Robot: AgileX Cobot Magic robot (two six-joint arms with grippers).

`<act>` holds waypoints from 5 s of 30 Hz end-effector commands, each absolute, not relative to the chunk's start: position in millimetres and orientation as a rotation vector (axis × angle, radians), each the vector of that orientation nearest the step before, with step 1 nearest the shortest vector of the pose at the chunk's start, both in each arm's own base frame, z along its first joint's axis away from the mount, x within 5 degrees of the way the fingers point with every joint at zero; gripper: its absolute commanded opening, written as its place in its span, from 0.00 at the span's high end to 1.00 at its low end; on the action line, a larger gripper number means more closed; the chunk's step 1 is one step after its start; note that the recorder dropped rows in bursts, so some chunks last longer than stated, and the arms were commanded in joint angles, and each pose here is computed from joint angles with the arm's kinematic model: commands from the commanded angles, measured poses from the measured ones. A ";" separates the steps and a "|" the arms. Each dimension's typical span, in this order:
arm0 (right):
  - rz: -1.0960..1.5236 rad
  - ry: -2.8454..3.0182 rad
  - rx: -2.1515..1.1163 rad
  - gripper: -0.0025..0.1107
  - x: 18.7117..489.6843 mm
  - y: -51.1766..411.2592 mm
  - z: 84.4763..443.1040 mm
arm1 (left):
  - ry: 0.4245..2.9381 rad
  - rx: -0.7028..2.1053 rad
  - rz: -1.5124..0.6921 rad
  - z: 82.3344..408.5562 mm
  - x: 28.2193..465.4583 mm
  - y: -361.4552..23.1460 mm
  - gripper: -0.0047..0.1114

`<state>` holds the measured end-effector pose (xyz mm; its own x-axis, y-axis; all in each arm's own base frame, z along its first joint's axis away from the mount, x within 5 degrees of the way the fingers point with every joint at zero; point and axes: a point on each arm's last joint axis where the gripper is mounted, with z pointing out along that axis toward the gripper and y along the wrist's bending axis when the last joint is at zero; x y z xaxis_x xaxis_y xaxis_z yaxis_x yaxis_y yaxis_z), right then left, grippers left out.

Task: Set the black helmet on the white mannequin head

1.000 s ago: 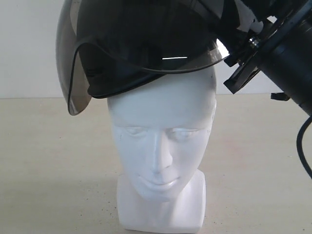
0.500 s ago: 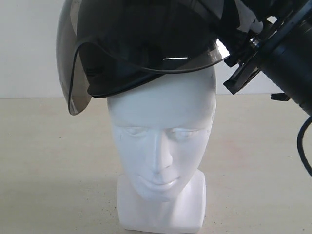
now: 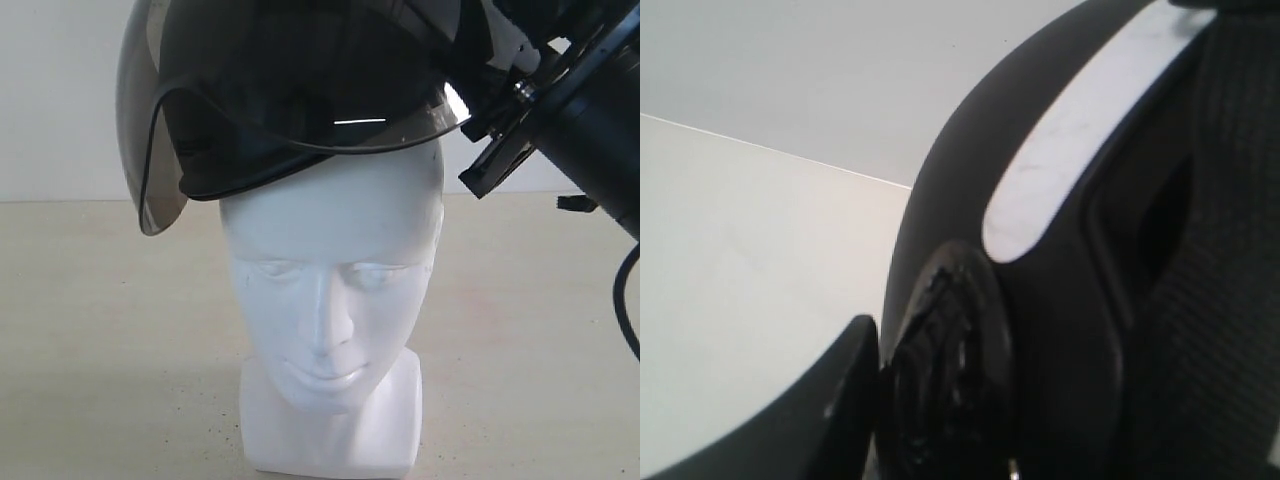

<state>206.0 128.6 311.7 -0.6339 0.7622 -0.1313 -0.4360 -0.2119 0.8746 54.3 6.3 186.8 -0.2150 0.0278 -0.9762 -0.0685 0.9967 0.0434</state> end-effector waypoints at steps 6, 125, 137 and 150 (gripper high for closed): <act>1.709 1.499 0.427 0.98 211.5 130.0 283.3 | 1.785 -0.022 0.087 186.0 54.2 6.1 0.92; 0.119 2.762 -0.573 0.98 105.9 50.6 287.3 | 1.785 -0.022 0.087 186.0 54.2 6.1 0.92; 0.398 2.605 -0.533 0.98 120.8 73.5 293.5 | 1.785 -0.022 0.087 186.0 54.2 6.1 0.92; 0.678 2.445 -0.538 0.98 122.8 92.4 305.0 | 1.785 -0.022 0.087 186.0 54.2 6.1 0.92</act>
